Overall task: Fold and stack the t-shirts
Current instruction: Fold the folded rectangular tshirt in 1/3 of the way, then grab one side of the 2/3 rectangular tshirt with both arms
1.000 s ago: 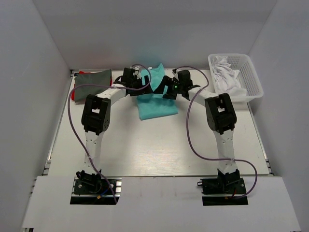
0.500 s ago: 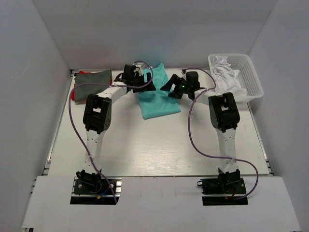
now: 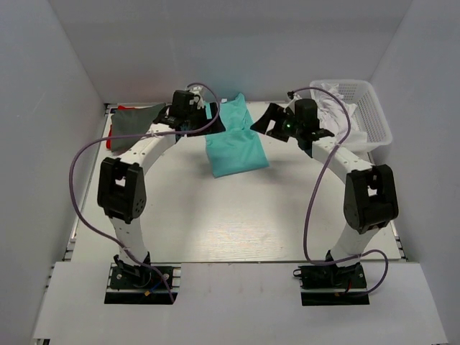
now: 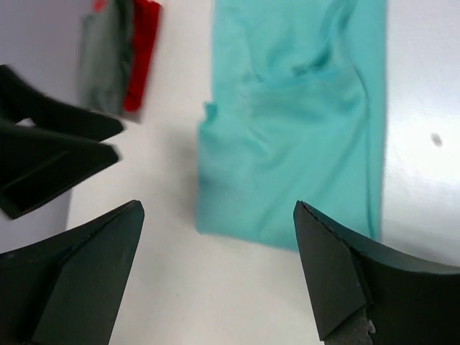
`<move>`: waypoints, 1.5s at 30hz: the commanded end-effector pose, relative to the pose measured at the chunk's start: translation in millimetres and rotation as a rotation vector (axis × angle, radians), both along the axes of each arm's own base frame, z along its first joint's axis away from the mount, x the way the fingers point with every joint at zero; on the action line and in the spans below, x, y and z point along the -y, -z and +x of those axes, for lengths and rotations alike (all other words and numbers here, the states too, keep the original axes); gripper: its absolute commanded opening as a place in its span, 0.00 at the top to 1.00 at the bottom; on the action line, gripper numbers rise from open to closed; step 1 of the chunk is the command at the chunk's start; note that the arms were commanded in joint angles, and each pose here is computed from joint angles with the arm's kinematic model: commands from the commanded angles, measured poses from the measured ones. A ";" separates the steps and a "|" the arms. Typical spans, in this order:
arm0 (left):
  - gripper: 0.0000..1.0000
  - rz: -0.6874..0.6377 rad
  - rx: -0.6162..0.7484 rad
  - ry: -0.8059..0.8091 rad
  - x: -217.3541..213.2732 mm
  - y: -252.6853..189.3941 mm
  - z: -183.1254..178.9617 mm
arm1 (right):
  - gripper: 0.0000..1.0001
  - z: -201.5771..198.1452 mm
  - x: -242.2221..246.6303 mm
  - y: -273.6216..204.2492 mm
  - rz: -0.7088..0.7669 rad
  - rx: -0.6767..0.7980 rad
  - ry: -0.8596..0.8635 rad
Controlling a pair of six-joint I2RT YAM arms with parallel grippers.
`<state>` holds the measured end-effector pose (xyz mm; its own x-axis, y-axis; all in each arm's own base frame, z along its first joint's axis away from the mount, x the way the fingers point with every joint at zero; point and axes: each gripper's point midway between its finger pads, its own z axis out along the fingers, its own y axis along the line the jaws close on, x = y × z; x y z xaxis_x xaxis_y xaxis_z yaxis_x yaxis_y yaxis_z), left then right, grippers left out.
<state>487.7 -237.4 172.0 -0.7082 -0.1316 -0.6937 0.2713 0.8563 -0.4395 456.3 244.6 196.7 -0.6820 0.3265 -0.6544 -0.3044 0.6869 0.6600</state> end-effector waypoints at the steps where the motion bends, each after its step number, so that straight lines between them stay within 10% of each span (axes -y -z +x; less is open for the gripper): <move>1: 0.00 0.040 -0.189 -0.016 -11.3 42.5 -57.1 | 0.10 -32.9 29.9 67.6 -0.170 -0.184 0.055; 15: 0.02 0.094 -0.318 0.067 12.2 118.0 -112.9 | 0.10 -57.8 46.3 147.9 -0.296 -0.412 0.044; 21: 0.18 0.152 -0.343 0.071 6.9 143.4 -118.7 | 0.10 -52.9 46.8 164.5 -0.301 -0.447 0.046; 25: 0.51 0.177 -0.378 0.063 2.6 160.8 -123.3 | 0.14 -49.1 42.5 168.3 -0.281 -0.456 0.025; 43: 0.75 0.209 -0.367 0.032 1.9 164.5 -107.1 | 0.51 -40.7 31.0 169.2 -0.240 -0.425 -0.023; 45: 0.91 0.209 -0.367 0.032 1.9 164.5 -107.1 | 0.60 -40.0 30.1 170.3 -0.233 -0.427 -0.021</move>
